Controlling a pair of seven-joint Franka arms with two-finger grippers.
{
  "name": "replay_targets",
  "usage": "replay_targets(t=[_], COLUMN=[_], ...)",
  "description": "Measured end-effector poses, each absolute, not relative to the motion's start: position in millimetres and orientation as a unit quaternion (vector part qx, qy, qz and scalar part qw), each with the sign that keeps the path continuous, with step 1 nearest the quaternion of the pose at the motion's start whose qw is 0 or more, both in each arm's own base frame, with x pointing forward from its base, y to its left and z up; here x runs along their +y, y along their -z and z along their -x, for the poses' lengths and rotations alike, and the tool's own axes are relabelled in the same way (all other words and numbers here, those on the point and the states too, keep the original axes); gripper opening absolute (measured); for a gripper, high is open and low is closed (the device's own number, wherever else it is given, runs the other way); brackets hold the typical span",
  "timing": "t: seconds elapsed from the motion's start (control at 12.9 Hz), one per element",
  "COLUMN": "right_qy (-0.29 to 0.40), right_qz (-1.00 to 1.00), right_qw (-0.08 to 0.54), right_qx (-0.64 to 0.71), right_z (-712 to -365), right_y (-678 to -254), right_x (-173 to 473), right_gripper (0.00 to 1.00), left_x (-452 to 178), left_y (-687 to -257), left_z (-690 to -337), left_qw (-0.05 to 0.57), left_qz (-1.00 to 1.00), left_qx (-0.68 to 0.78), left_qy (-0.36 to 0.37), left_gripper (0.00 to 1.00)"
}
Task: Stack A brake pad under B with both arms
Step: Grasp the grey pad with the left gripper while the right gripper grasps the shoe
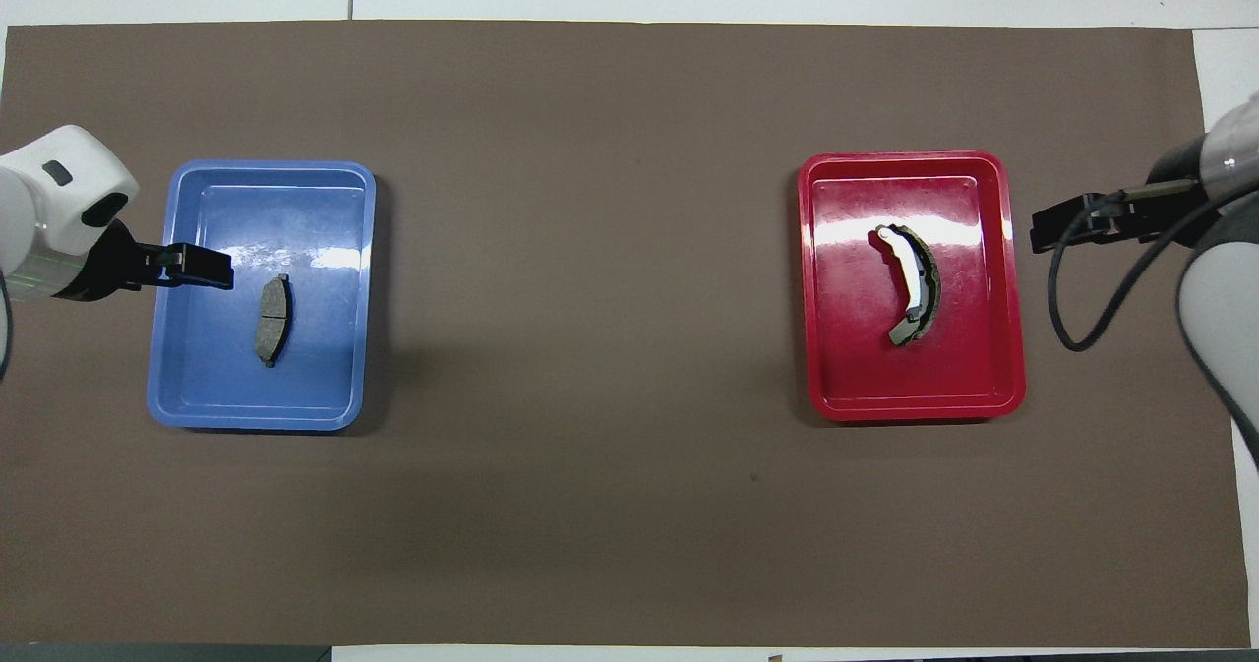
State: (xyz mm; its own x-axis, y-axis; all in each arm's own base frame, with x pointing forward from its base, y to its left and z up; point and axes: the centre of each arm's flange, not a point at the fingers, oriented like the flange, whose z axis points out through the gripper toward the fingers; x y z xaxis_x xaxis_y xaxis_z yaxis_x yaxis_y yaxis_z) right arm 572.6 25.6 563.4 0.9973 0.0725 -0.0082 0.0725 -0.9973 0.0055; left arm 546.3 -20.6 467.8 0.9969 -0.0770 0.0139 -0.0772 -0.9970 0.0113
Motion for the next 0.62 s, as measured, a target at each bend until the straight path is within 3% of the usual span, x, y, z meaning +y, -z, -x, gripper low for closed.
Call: replay_targets(t=[0.31, 0.62], right_qy=[0.009, 0.015], right_qz=[-0.999, -0.999], right_qw=[0.005, -0.001], right_qx=[0.037, 0.030], right_z=[-603, -611], right_y=[-506, -454], right_x=[50, 47], right_gripper=[0.99, 0.99], left_x=[-19, -18], left_y=[-372, -311], left_z=[-540, -530], left_qw=[0.005, 0.005], left_qz=[-0.999, -0.999], left_qx=[-0.038, -0.039], left_qy=[-0.012, -0.002], left_gripper=[1.00, 1.00])
